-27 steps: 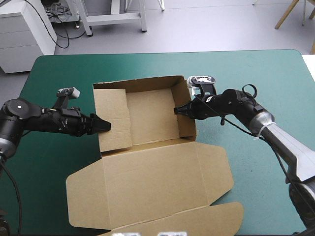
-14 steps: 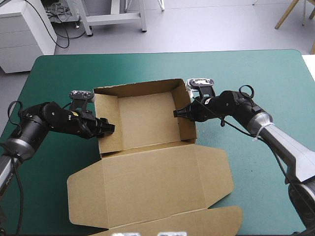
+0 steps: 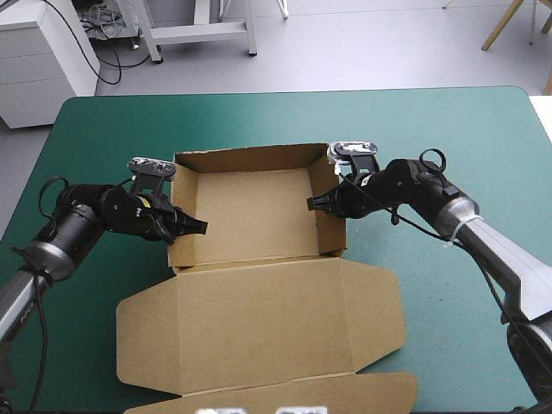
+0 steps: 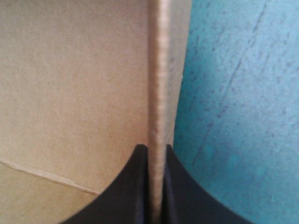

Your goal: Fold the box

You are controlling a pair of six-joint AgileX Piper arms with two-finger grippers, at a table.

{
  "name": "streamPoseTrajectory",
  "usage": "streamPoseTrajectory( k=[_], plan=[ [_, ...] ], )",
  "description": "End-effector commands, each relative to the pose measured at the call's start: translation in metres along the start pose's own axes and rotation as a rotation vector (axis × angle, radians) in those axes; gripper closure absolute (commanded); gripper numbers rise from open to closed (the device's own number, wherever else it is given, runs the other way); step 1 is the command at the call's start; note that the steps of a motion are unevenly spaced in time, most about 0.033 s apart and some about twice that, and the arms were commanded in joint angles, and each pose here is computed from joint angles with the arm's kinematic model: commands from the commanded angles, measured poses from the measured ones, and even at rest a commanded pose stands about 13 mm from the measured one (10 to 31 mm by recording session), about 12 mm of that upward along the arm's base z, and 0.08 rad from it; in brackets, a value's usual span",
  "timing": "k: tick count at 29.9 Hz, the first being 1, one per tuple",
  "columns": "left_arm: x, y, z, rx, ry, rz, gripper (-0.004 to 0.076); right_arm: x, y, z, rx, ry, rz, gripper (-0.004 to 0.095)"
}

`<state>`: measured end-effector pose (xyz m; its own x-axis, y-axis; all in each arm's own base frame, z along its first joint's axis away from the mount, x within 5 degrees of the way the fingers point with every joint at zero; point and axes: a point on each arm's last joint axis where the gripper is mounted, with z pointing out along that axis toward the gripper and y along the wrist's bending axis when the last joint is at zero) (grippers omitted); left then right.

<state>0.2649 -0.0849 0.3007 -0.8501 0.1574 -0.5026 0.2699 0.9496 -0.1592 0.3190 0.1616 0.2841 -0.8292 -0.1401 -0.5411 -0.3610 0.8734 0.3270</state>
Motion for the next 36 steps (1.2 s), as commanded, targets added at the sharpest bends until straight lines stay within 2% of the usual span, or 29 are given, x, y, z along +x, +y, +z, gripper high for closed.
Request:
streamPoseTrajectory(
  k=[1, 4, 9, 12, 15, 24, 28, 31, 36],
  plan=[
    [-0.01, -0.011, -0.009, 0.049, -0.074, 0.037, 0.0734, -0.005, 0.015, -0.028, -0.036, -0.04, -0.038, 0.0924],
    [-0.01, -0.01, 0.002, 0.046, -0.043, 0.028, 0.0734, -0.002, 0.012, -0.031, 0.001, -0.011, -0.034, 0.0924],
    [-0.01, -0.007, 0.023, 0.044, 0.02, 0.016, 0.0734, 0.011, 0.002, -0.034, 0.114, 0.138, -0.041, 0.0924],
    [-0.01, -0.005, 0.036, 0.041, 0.049, 0.01, 0.0734, 0.011, -0.005, -0.035, 0.199, 0.149, -0.038, 0.0924],
    [-0.01, -0.004, 0.046, 0.036, 0.078, 0.007, 0.0734, 0.011, -0.01, -0.034, 0.248, 0.148, -0.026, 0.0924],
    [-0.009, 0.0, 0.053, 0.011, 0.095, 0.036, 0.0734, 0.015, -0.016, -0.008, 0.248, 0.222, 0.004, 0.0924],
    [-0.007, -0.003, 0.053, 0.003, 0.119, 0.055, 0.0734, 0.015, -0.014, 0.003, 0.198, 0.228, 0.055, 0.0923],
    [-0.002, -0.009, 0.054, -0.054, 0.158, 0.175, 0.0734, 0.013, -0.011, 0.008, 0.156, 0.214, 0.096, 0.0923],
    [0.001, -0.023, 0.055, -0.044, 0.171, 0.226, 0.0734, 0.014, -0.011, 0.009, 0.155, 0.227, 0.094, 0.0923]
  ],
)
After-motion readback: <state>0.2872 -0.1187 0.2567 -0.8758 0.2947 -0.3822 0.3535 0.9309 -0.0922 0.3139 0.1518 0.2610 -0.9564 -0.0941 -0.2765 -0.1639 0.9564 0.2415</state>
